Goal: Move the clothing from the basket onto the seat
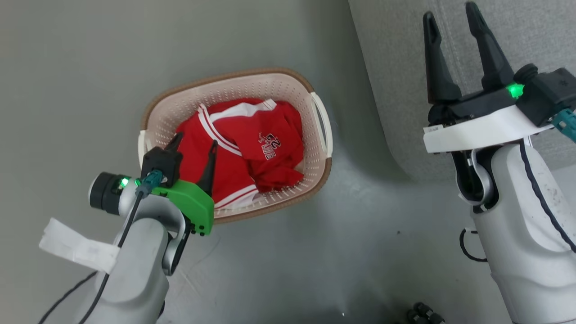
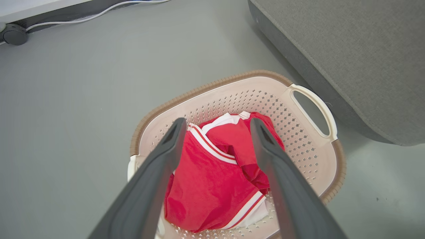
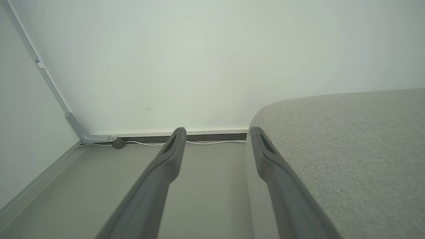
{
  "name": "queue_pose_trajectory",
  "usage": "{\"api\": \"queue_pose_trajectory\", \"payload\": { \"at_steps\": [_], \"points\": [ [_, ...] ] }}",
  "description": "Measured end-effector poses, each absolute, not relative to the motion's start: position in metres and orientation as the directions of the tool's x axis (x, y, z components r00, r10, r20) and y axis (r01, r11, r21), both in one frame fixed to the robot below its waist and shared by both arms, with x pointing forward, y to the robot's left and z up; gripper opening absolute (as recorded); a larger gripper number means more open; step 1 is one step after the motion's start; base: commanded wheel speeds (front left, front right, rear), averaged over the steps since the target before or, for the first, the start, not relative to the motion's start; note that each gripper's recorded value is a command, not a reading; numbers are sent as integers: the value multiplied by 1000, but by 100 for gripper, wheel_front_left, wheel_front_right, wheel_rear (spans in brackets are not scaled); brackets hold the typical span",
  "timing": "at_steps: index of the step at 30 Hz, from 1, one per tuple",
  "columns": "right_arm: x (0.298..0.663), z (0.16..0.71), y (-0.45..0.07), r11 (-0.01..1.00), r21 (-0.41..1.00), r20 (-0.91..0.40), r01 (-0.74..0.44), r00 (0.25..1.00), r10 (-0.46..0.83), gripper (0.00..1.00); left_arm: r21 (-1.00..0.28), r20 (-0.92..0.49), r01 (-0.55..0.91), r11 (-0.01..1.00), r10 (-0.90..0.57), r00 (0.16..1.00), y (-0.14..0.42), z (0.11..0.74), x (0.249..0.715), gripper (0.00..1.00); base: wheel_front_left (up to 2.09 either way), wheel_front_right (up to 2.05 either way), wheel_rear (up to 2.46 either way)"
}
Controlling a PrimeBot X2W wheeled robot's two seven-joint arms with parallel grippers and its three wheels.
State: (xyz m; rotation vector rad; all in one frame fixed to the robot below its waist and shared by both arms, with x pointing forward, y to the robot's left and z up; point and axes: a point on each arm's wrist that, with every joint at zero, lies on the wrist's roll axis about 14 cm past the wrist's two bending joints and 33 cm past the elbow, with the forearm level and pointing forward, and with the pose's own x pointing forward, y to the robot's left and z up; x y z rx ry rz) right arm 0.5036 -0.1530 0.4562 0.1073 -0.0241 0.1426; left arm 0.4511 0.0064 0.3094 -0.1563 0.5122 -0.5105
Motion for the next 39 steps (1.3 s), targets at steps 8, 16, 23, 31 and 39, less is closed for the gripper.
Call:
{"api": "queue_pose_trajectory", "payload": {
  "at_steps": [8, 16, 23, 31, 39],
  "points": [
    [521, 439, -159, 987, 106, 24, -124, 992, 122, 100, -243, -499, 509, 826, -556, 665, -10, 264, 461, 100, 0, 0, 0],
    [532, 415, -167, 990, 97, -8, -101, 995, 102, 100, -250, -567, 543, 801, -576, 589, -18, 216, 466, 100, 0, 0, 0],
    [535, 405, -171, 992, 84, -19, -98, 995, 100, 100, -235, -619, 584, 777, -583, 526, -23, 183, 465, 100, 0, 0, 0],
    [537, 400, -169, 990, 79, -23, -115, 993, 117, 100, -193, -658, 625, 757, -572, 490, -20, 158, 474, 100, 0, 0, 0],
    [535, 395, -174, 993, 65, -38, -104, 994, 106, 100, -138, -704, 647, 750, -533, 469, -7, 135, 483, 100, 0, 0, 0]
  ]
}}
